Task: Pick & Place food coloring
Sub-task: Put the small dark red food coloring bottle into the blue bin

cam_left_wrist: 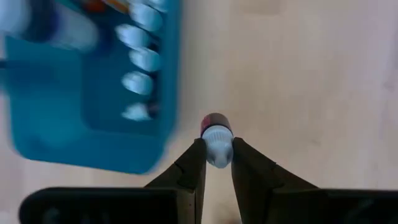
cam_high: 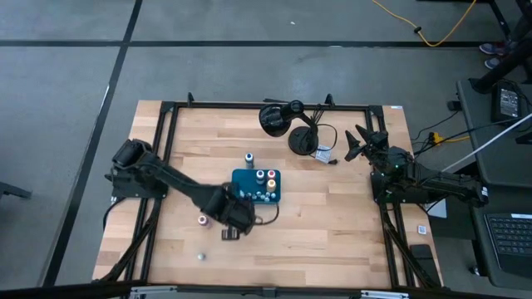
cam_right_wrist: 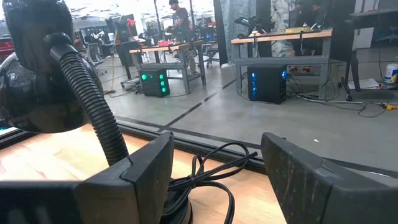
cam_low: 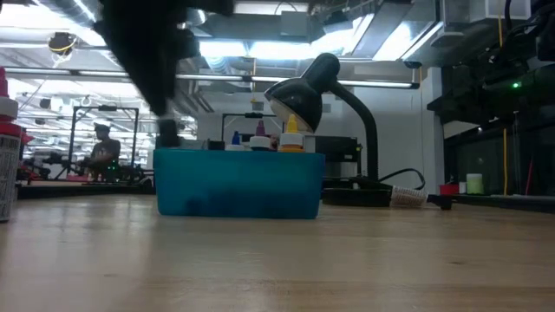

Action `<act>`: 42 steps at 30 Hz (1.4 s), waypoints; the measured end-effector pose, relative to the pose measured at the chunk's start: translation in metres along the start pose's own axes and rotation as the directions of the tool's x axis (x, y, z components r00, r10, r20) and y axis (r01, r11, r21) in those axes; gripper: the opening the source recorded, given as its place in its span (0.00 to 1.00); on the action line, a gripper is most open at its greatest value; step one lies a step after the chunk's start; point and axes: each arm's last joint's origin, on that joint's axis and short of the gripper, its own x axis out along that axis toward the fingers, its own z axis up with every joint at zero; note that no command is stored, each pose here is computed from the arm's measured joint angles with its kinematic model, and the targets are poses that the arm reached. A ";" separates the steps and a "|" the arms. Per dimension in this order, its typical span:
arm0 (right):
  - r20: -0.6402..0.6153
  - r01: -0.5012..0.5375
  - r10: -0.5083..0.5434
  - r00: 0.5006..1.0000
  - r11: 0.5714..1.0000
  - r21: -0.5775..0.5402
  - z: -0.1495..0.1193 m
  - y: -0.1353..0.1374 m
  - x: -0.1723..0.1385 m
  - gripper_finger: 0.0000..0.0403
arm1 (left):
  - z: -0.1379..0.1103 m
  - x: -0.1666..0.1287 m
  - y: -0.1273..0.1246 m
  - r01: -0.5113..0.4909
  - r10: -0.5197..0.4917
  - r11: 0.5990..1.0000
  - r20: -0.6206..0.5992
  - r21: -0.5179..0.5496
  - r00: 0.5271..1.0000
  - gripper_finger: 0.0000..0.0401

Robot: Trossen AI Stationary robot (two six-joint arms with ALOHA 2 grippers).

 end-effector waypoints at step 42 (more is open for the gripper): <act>0.000 0.000 0.000 1.000 1.000 0.000 0.000 0.000 0.000 0.61 | 0.048 0.072 0.076 -0.064 0.066 0.988 -0.009 0.138 0.998 0.14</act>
